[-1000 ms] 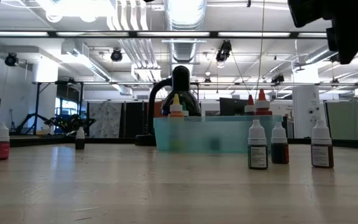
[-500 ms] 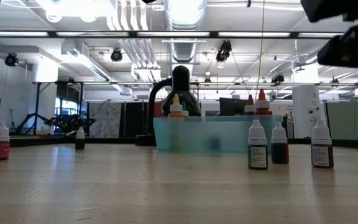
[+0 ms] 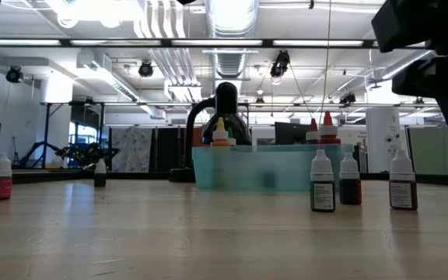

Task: Pick & Place food coloring
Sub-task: Put the blue food coloring bottle into the green bin

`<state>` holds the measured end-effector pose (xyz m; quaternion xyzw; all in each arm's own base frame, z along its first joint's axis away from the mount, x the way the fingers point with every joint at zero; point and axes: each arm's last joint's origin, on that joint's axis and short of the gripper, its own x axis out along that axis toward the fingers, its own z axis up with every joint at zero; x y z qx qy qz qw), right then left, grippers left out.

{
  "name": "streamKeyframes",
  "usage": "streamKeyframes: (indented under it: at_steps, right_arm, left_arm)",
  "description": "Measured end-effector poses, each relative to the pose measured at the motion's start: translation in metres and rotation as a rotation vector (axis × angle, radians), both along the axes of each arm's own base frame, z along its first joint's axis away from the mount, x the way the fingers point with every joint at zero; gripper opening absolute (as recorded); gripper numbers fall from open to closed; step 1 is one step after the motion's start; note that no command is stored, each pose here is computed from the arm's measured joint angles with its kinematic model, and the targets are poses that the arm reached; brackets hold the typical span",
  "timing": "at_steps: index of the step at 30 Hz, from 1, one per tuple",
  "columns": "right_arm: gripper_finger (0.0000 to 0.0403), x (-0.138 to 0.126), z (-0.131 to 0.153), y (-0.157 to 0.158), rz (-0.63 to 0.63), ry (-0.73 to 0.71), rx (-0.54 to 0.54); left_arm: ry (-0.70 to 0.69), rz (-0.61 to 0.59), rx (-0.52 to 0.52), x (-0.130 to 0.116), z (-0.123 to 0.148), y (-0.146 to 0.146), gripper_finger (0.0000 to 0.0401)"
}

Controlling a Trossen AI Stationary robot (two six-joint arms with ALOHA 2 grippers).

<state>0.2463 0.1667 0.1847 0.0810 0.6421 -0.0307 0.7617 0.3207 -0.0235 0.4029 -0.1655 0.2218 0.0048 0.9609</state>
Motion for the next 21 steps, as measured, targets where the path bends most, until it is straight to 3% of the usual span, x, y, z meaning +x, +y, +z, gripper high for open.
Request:
streamKeyframes:
  at_steps: [21]
  right_arm:
    - [0.0164, 0.006, -0.014, 0.006, 0.123, -0.125, 0.076]
  left_arm:
    - [0.010, -0.012, 0.025, 0.001, -0.005, 0.000, 0.0080]
